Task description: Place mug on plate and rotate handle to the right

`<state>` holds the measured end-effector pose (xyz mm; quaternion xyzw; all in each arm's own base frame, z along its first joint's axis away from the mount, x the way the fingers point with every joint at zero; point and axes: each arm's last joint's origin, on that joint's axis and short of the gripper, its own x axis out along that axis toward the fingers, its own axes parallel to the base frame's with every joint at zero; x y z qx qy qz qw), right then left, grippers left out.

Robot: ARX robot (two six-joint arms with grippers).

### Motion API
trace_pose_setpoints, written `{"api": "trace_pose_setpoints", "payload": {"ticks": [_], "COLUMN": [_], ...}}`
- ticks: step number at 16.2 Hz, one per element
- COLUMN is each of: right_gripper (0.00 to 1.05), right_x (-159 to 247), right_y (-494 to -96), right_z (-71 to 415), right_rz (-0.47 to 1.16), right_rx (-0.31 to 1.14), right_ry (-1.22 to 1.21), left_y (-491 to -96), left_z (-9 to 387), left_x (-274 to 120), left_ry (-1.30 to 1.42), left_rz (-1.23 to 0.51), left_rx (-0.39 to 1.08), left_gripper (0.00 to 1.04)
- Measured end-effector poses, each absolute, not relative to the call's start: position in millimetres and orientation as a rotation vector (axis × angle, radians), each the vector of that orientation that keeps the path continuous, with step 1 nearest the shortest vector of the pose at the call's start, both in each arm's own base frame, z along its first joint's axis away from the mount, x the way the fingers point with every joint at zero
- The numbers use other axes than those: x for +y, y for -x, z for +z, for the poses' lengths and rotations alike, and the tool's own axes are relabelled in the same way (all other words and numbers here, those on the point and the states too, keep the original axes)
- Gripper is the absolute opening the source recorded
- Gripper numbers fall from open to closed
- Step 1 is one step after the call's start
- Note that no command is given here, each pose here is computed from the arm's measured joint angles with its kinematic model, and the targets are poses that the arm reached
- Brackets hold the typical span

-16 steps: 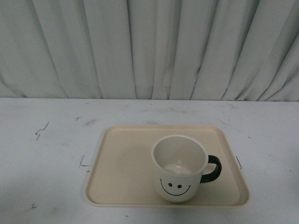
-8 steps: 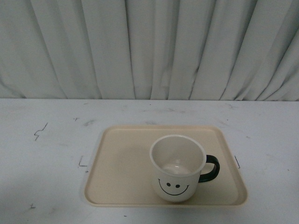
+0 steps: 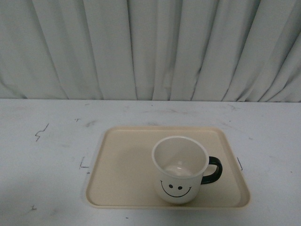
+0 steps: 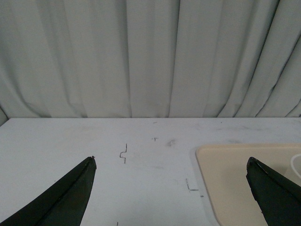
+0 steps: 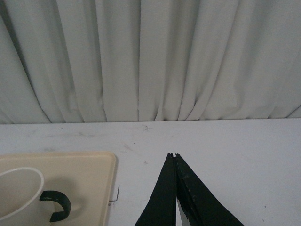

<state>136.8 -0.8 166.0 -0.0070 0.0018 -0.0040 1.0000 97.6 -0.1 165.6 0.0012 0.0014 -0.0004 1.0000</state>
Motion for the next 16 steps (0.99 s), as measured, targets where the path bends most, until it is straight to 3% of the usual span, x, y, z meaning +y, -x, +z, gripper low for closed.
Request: {"api": "trace_pose_setpoints", "payload": {"ticks": [11,16], "right_gripper": [0.02,0.02], "right_x": [0,0], "right_y": [-97,-97], "right_z": [170,167], "right_rz": [-0.005,-0.005], "right_rx": [-0.026,-0.006], "right_ry": [0.014,0.014], "left_y": [-98,-98], "left_z": [166,166], "left_x": [0,0], "left_ry": [-0.002,-0.002], "left_rz": [-0.001,0.0], "left_rx": [0.003,0.002], "left_gripper": [0.98,0.98]}}
